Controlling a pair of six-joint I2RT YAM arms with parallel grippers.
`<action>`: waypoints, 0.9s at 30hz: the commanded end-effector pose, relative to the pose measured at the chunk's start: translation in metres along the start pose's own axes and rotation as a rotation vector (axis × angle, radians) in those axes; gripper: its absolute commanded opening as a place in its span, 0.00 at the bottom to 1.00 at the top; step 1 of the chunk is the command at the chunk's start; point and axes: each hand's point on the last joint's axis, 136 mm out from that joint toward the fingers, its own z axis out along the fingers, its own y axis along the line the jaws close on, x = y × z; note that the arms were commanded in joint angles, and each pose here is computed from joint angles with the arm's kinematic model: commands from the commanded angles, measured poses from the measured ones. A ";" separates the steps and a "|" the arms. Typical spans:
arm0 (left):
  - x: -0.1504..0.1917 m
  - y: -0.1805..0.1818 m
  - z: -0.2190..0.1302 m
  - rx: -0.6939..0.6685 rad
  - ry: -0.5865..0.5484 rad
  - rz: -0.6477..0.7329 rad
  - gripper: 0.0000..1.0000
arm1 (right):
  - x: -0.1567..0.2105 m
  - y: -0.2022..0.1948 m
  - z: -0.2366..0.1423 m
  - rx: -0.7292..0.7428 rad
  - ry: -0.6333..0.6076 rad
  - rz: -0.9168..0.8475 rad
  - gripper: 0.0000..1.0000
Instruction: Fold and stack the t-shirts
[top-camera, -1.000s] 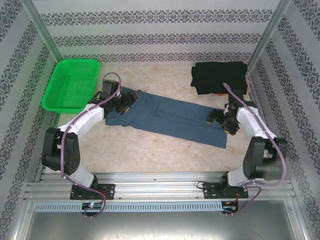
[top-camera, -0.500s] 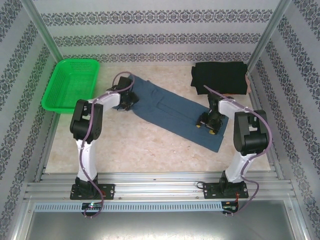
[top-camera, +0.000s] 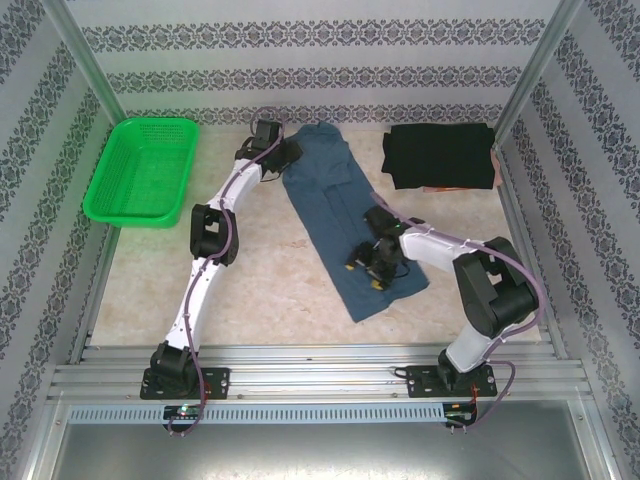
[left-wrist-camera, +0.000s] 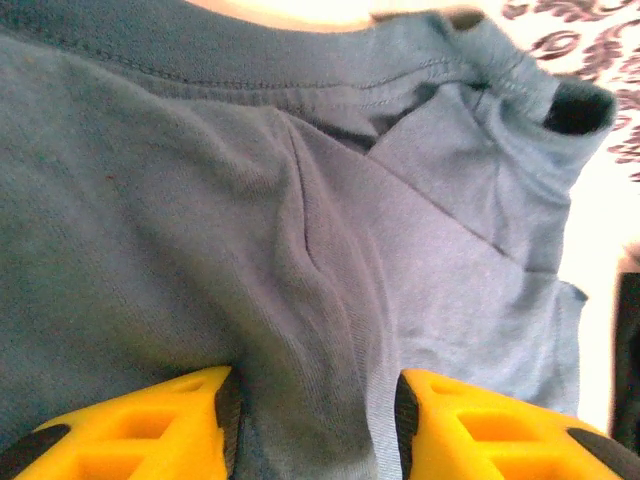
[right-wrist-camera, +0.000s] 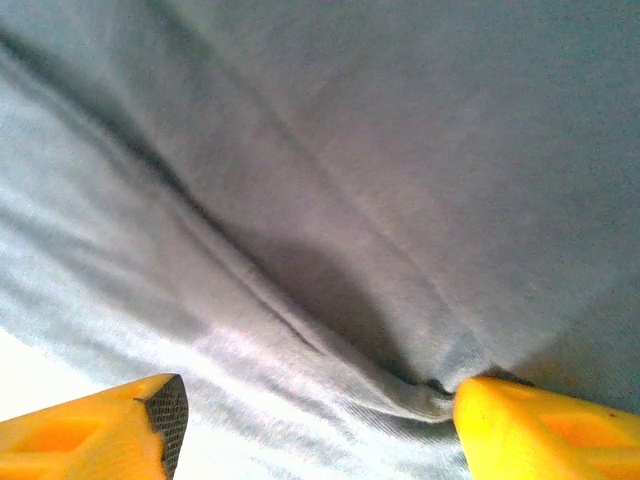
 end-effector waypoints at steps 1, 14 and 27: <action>0.051 0.064 0.041 -0.046 0.164 -0.153 0.47 | 0.036 0.030 0.027 -0.068 0.057 0.138 0.73; -0.029 -0.051 -0.053 0.271 0.108 -0.083 0.75 | 0.107 0.102 0.010 -0.161 0.063 0.133 0.77; 0.086 -0.088 -0.343 0.210 0.091 0.057 0.79 | 0.066 0.013 -0.117 -0.059 -0.106 -0.390 0.83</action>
